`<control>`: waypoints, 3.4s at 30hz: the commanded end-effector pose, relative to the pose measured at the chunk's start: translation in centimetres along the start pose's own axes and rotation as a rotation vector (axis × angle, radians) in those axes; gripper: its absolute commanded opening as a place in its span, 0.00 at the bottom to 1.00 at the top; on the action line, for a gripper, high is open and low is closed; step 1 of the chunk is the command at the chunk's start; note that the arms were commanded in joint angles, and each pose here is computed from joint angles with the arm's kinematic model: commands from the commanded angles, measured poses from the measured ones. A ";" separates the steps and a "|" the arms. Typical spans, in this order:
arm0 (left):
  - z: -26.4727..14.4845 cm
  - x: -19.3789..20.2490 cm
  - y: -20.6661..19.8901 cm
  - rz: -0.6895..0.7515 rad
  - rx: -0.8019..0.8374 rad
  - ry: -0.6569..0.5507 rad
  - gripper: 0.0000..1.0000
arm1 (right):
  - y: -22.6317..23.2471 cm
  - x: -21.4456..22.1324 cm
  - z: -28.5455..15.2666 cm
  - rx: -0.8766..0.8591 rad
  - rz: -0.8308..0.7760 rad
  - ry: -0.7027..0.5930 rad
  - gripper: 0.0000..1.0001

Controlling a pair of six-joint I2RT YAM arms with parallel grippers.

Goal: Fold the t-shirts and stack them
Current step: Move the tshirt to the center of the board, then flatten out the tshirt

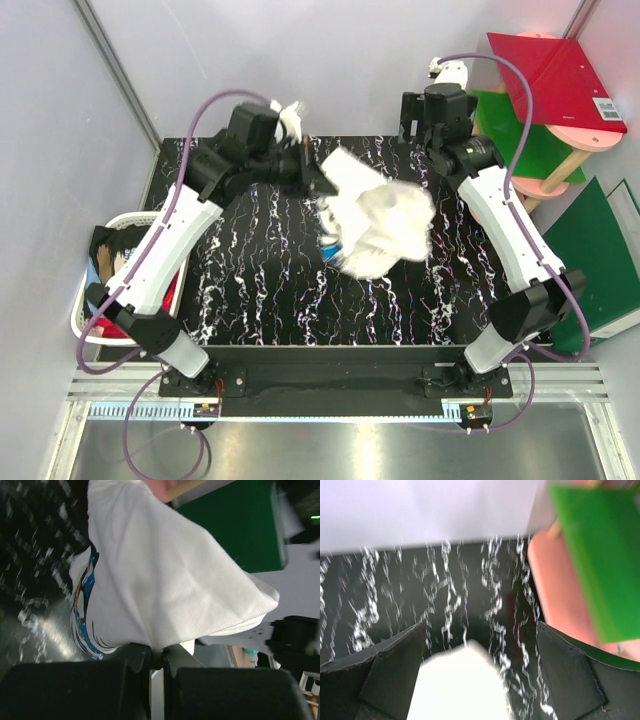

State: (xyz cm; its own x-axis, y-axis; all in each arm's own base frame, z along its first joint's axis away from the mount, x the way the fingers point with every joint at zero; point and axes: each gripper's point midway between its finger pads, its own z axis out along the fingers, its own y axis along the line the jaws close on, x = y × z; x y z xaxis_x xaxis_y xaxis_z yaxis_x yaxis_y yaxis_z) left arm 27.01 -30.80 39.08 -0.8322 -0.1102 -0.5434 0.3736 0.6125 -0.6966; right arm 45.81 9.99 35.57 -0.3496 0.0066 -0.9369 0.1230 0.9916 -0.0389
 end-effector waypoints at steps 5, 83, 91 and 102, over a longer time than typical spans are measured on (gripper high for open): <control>-1.8 -0.4 3.4 0.017 -0.109 -0.062 0.00 | -2.1 -8.2 -3.4 0.052 0.044 -0.238 0.99; 7.7 8.2 24.4 0.406 -1.065 0.472 0.99 | 3.2 8.2 -1.5 -0.209 0.016 0.205 1.00; 7.4 9.7 28.9 0.465 -1.233 0.560 0.97 | 3.2 7.7 -1.4 -0.204 0.013 0.199 1.00; 1.6 5.9 31.6 0.280 -1.408 0.393 0.00 | 3.7 8.3 -1.5 -0.227 0.025 0.224 1.00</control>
State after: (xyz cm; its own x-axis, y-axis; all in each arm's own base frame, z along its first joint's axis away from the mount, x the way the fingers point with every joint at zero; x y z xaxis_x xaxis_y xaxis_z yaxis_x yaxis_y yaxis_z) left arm 34.27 -18.31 8.79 -0.9269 0.3346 -0.1697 0.2101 0.8376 0.5043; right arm 42.00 13.13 26.88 -0.5597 0.0125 -0.8286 -0.0517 0.9974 0.0499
